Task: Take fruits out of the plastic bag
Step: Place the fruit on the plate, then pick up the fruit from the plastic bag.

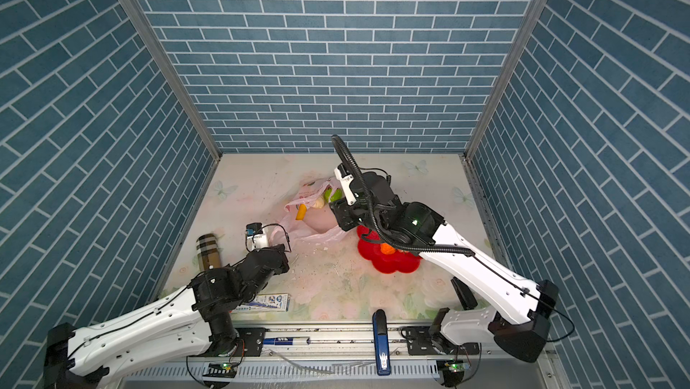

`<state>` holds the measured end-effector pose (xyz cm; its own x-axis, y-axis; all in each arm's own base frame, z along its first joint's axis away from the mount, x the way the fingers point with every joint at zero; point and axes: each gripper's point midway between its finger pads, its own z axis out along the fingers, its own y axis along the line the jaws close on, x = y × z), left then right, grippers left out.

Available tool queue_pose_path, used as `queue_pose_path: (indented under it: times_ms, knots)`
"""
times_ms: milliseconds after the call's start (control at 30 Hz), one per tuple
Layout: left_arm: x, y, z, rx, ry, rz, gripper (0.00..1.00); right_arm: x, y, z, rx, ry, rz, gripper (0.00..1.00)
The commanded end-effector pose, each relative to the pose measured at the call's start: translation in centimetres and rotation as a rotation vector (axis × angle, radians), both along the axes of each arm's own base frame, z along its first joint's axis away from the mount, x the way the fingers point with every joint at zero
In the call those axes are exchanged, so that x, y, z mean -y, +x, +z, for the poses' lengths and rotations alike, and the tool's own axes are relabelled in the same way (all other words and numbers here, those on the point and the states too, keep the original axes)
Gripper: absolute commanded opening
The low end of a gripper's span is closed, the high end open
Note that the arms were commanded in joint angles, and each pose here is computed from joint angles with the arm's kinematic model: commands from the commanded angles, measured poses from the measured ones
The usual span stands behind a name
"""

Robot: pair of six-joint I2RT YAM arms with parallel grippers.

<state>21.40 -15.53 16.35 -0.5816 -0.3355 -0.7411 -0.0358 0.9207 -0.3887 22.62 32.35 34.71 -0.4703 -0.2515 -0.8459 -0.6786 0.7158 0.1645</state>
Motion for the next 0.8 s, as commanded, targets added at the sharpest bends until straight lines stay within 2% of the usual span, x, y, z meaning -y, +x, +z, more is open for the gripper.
queue_pose_path:
  times_ms: [0,233,467,600,767]
  knots:
    - [0.0,-0.1,-0.3,0.008,-0.002,-0.009,0.0,-3.3,-0.2,-0.1,0.01,-0.027,0.081,0.48]
    - [-0.5,-0.4,0.1,0.022,-0.029,-0.002,0.0,-9.4,2.2,-7.3,-0.129,-0.088,0.122,0.39]
    - [-1.5,-0.9,0.0,0.021,-0.035,0.011,0.0,-8.8,5.9,-14.5,-0.296,-0.108,0.033,0.32]
    - [-2.0,-1.0,0.3,0.02,-0.025,0.016,0.0,-7.7,5.4,-18.7,-0.365,-0.181,0.021,0.3]
    - [-1.9,-1.2,0.0,-0.005,-0.002,0.008,0.0,-6.6,3.0,-23.0,-0.483,-0.222,0.031,0.29]
